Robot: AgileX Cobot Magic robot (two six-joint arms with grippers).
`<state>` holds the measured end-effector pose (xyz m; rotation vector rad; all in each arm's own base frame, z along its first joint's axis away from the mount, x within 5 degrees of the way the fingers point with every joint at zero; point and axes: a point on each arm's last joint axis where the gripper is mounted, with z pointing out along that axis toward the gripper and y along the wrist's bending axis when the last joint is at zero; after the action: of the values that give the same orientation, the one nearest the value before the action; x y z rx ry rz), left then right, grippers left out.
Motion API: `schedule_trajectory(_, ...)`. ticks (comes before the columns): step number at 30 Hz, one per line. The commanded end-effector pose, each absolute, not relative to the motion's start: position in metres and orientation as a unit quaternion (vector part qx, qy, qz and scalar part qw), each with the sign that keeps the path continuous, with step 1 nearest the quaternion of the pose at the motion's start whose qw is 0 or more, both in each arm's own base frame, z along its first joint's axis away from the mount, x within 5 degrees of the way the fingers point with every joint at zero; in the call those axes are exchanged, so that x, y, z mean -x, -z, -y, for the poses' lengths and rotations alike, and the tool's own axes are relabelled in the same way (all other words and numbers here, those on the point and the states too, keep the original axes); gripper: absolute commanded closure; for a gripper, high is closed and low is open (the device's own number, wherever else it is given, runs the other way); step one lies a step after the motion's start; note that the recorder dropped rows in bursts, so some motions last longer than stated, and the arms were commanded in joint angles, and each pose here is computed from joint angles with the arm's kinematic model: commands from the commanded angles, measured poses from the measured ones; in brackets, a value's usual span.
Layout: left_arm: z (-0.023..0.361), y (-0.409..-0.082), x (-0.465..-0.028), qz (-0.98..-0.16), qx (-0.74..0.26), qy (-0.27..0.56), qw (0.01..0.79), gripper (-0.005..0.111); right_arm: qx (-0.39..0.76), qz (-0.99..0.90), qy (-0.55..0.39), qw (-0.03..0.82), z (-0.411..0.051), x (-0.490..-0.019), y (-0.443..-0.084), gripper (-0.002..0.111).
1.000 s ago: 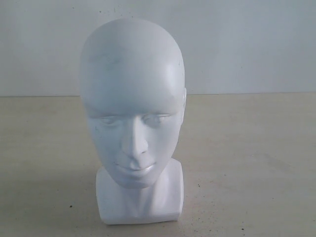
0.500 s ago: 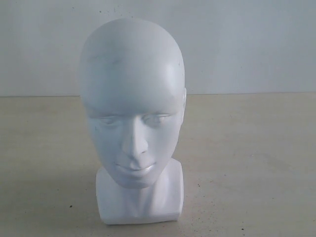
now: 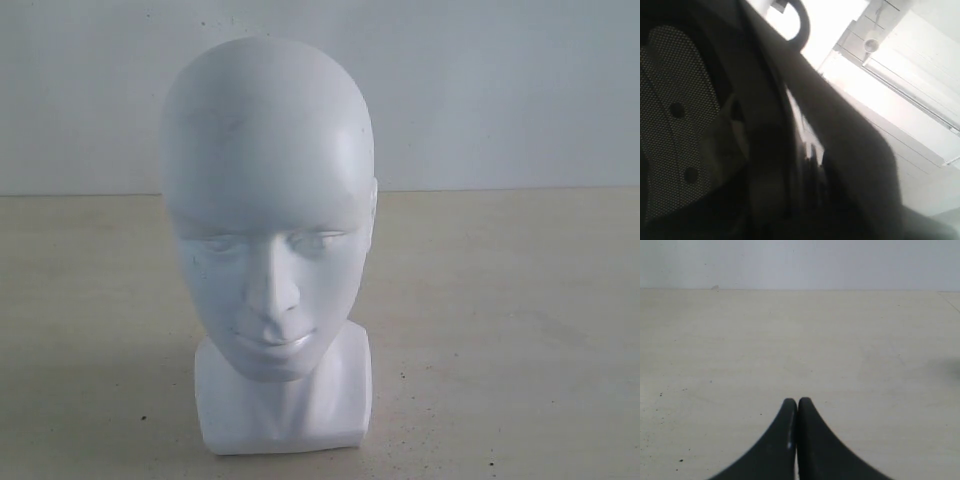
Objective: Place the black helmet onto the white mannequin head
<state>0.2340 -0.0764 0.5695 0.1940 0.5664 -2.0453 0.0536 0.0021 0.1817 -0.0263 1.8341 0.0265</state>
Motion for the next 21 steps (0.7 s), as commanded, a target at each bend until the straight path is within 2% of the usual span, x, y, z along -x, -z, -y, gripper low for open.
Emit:
schedule_trajectory(1,0.077,-0.552,-0.246,-0.241,-0.058,0.846,0.473,0.102,0.012,-0.789,-0.007,0.615,-0.002,-0.054,-0.183,0.108)
schedule_trajectory(6,0.089,-0.525,-0.253,-0.284,-0.04,0.845,0.45,0.102,0.012,-0.789,-0.007,0.615,-0.002,-0.054,-0.183,0.108)
schedule_trajectory(14,0.135,-0.51,-0.233,-0.318,-0.069,0.868,0.375,0.102,0.012,-0.789,-0.007,0.615,-0.002,-0.054,-0.183,0.108)
schedule_trajectory(21,0.142,-0.489,-0.229,-0.355,-0.065,0.861,0.357,0.102,0.012,-0.789,-0.007,0.615,-0.002,-0.054,-0.183,0.108)
